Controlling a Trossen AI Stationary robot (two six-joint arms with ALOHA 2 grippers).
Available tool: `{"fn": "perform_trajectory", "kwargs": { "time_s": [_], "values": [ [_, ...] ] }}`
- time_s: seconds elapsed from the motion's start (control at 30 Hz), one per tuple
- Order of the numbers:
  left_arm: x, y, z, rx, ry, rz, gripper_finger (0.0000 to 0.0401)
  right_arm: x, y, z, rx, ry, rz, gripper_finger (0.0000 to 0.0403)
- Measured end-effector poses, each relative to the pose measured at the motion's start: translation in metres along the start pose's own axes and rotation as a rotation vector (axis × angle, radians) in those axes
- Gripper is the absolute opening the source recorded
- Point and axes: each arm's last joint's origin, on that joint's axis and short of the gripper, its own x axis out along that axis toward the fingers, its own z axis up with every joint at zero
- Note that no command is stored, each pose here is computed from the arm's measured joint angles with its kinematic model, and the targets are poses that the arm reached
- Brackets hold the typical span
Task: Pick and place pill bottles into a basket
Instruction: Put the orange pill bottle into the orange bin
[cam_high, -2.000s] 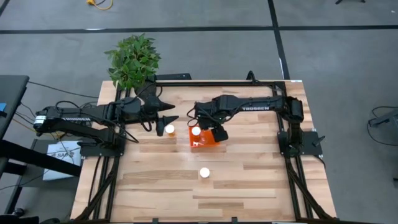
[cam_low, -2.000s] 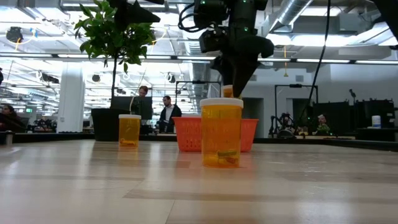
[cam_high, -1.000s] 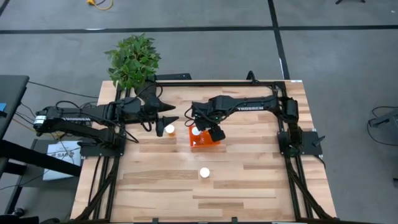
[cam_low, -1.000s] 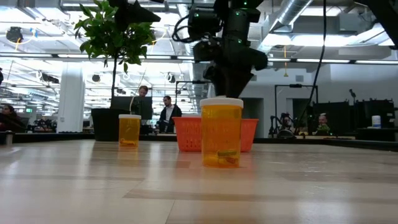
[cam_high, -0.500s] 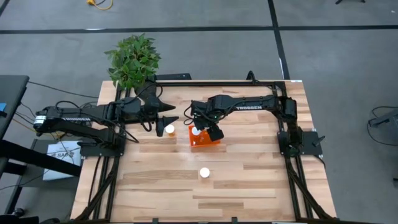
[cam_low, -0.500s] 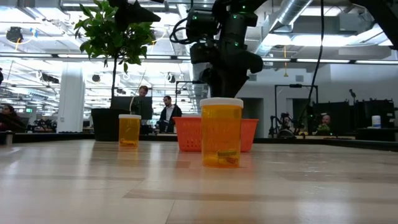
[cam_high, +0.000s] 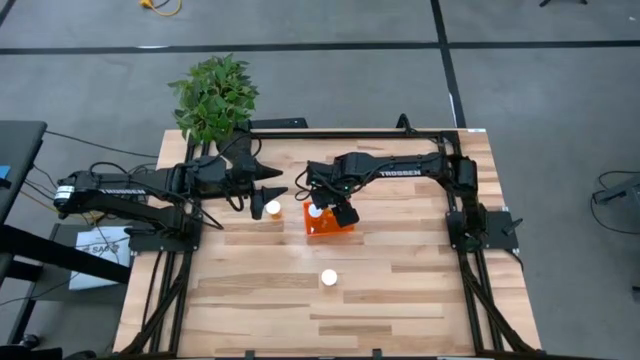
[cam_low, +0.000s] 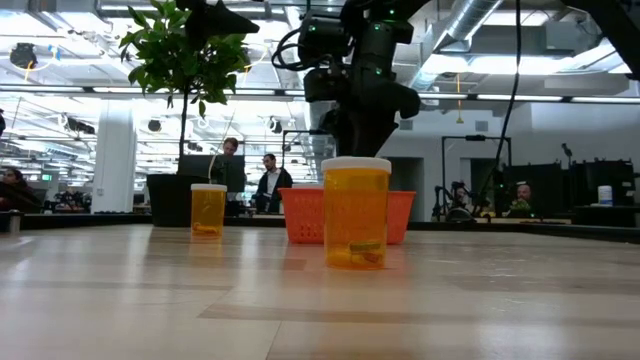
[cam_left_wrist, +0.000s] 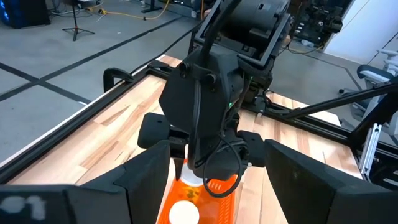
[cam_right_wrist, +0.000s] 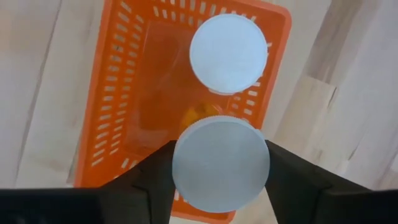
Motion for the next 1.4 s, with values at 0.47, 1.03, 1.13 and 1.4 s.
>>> {"fn": "perform_trajectory", "kwargs": {
  "time_s": [0.47,1.03,1.13,1.4],
  "values": [
    [0.0,0.0,0.0,-0.001,-0.003,-0.001,0.0249,0.002,0.001,0.0,0.019,-0.006,0.014,0.0203],
    [0.0,0.0,0.0,-0.013,-0.003,-0.002,0.0249,0.012,0.001,-0.006,0.025,0.002,0.013,0.0199],
    [0.0,0.0,0.0,-0.015,-0.003,-0.002,0.0249,0.012,-0.001,-0.006,0.027,-0.004,0.008,0.0196],
    [0.0,0.0,0.0,-0.016,-0.004,-0.002,0.0249,0.021,-0.001,-0.009,0.028,0.052,0.02,0.0224]
  ]
}}
